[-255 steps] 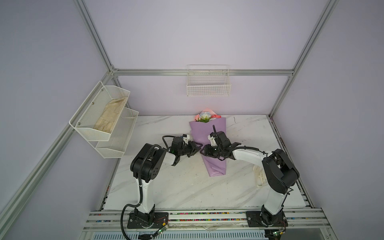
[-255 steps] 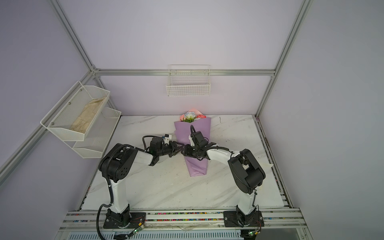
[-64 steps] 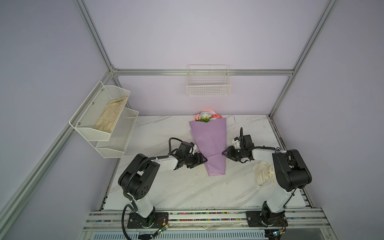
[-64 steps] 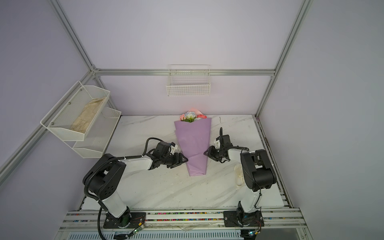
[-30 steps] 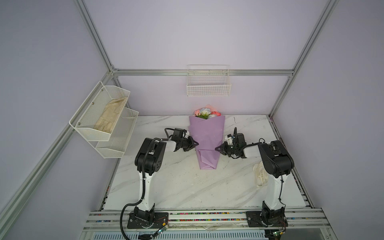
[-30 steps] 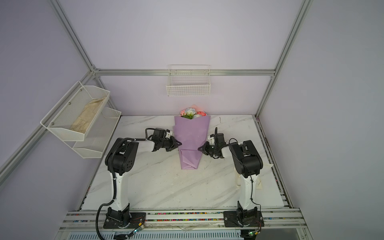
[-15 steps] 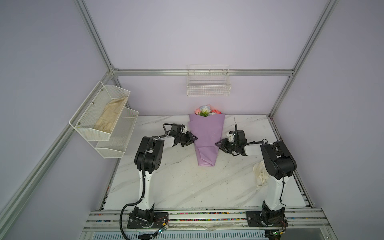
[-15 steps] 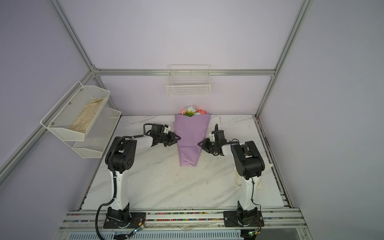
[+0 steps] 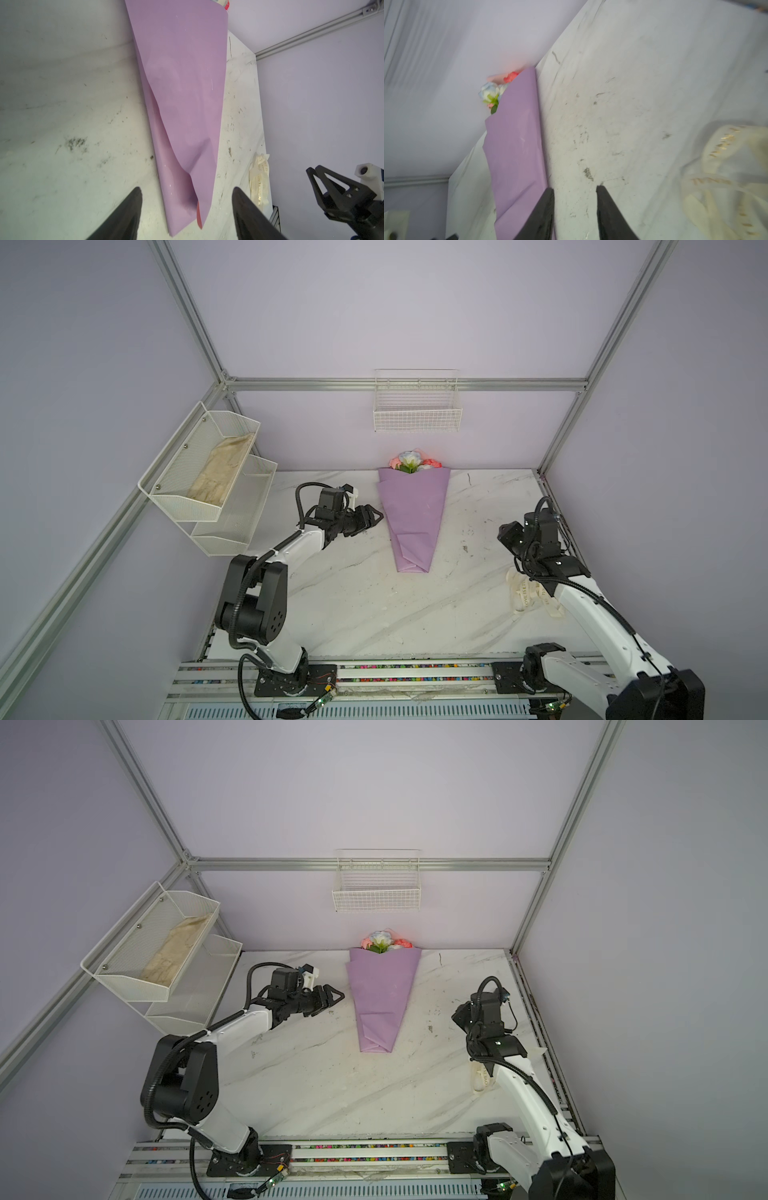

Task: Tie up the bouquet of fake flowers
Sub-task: 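Release the cone with both grippers and draw both arms back, then grasp the cream ribbon with the right gripper and lift it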

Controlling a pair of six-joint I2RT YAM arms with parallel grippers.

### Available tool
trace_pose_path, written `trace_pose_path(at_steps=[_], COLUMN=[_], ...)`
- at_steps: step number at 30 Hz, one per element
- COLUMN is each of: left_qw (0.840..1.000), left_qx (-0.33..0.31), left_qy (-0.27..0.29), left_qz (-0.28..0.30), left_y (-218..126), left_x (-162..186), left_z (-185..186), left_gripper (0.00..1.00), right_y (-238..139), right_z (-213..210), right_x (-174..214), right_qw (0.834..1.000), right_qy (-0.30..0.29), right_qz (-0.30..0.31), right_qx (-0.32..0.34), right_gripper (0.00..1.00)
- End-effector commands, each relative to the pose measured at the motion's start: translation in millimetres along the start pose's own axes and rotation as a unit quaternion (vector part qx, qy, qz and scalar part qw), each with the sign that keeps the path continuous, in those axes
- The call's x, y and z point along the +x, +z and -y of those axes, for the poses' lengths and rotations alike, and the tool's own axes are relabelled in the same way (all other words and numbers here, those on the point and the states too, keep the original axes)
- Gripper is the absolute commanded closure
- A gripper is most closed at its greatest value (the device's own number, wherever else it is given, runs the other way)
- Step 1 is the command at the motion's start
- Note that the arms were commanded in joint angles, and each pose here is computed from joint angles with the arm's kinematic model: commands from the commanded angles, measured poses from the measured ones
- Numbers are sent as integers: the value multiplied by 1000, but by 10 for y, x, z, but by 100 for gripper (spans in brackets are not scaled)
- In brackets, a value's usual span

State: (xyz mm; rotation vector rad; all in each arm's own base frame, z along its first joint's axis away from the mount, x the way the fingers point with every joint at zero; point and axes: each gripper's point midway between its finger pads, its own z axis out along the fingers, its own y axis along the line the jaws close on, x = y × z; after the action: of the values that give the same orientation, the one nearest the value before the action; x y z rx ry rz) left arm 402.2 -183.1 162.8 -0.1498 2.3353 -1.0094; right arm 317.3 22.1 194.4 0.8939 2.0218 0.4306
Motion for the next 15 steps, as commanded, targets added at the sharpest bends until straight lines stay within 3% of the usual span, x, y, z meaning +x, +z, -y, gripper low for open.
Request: trace_pose_path(at_steps=[1, 10, 15], left_qw=[999, 994, 992], left_qx=[13, 30, 15], left_qy=[46, 88, 100], left_qz=[22, 64, 76], left_y=[-286, -720, -763], left_x=[183, 533, 565], left_z=[164, 204, 121], left_gripper=[30, 14, 11], right_y=[-100, 273, 432], right_z=[711, 1059, 1027], right_x=[181, 589, 687], right_qw=[993, 976, 974], right_qy=[13, -18, -30], right_qz=[-9, -119, -147], right_qx=[119, 183, 172], right_gripper=[65, 63, 59])
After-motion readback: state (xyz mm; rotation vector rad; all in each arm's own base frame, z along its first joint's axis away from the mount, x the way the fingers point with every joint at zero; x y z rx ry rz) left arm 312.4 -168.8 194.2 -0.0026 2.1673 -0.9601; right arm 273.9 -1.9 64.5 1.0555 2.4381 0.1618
